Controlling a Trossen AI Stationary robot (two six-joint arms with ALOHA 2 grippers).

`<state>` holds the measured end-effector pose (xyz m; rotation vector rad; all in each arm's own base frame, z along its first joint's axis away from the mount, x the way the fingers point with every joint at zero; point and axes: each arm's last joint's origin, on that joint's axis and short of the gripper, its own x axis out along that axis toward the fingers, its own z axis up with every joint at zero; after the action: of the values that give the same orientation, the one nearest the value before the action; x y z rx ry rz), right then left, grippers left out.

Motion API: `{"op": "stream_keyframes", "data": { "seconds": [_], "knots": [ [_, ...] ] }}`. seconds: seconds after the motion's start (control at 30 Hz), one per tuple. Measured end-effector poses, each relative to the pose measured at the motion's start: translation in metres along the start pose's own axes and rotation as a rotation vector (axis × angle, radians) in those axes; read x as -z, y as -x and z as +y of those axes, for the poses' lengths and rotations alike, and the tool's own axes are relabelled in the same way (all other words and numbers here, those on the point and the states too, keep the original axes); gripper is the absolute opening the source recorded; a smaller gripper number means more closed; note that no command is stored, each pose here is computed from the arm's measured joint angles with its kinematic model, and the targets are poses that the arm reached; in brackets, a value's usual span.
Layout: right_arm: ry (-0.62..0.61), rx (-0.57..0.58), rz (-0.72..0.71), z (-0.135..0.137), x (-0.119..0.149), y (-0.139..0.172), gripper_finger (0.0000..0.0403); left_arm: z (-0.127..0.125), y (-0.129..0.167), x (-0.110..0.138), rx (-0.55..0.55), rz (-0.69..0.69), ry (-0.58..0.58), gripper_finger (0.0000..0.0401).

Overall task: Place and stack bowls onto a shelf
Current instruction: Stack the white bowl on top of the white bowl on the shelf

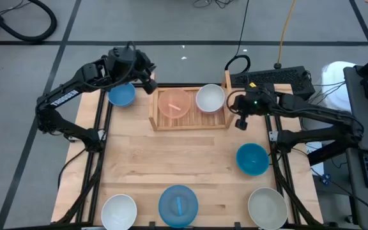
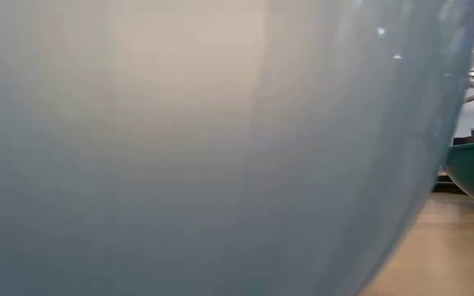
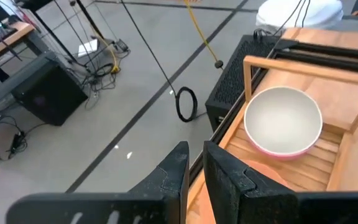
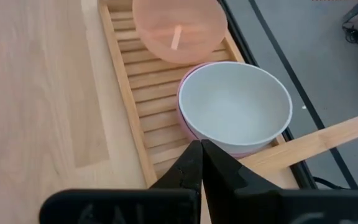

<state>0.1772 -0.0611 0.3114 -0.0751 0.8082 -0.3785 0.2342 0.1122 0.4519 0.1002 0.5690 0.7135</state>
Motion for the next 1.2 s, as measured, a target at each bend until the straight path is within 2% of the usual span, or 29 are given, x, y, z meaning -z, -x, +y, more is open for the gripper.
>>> {"op": "stream_keyframes", "data": {
  "seconds": [0.2,0.53,0.67,0.83,1.07,1.2],
  "knots": [
    [-0.002,0.001,-0.036,0.000,0.001,0.009,0.0021,0.000,0.000,0.003,0.003,0.027,-0.014,0.0053],
    [0.037,-0.014,-0.077,0.004,0.002,0.020,0.0109,0.000,0.000,0.003,0.004,0.028,-0.066,0.0053],
    [0.043,-0.031,-0.106,0.007,0.003,0.026,0.0129,0.000,0.000,0.003,0.005,0.031,-0.071,0.0053],
    [0.016,-0.182,-0.127,0.015,0.004,0.033,0.0129,-0.004,0.001,0.012,0.107,0.108,-0.098,0.0053],
    [0.061,-0.296,0.039,0.031,0.021,0.036,0.0118,-0.011,0.005,0.022,0.181,0.204,-0.139,0.0053],
    [0.042,-0.424,0.149,0.041,0.031,0.040,0.0117,-0.013,0.006,0.024,0.191,0.224,-0.150,0.0053]
  ]
}}
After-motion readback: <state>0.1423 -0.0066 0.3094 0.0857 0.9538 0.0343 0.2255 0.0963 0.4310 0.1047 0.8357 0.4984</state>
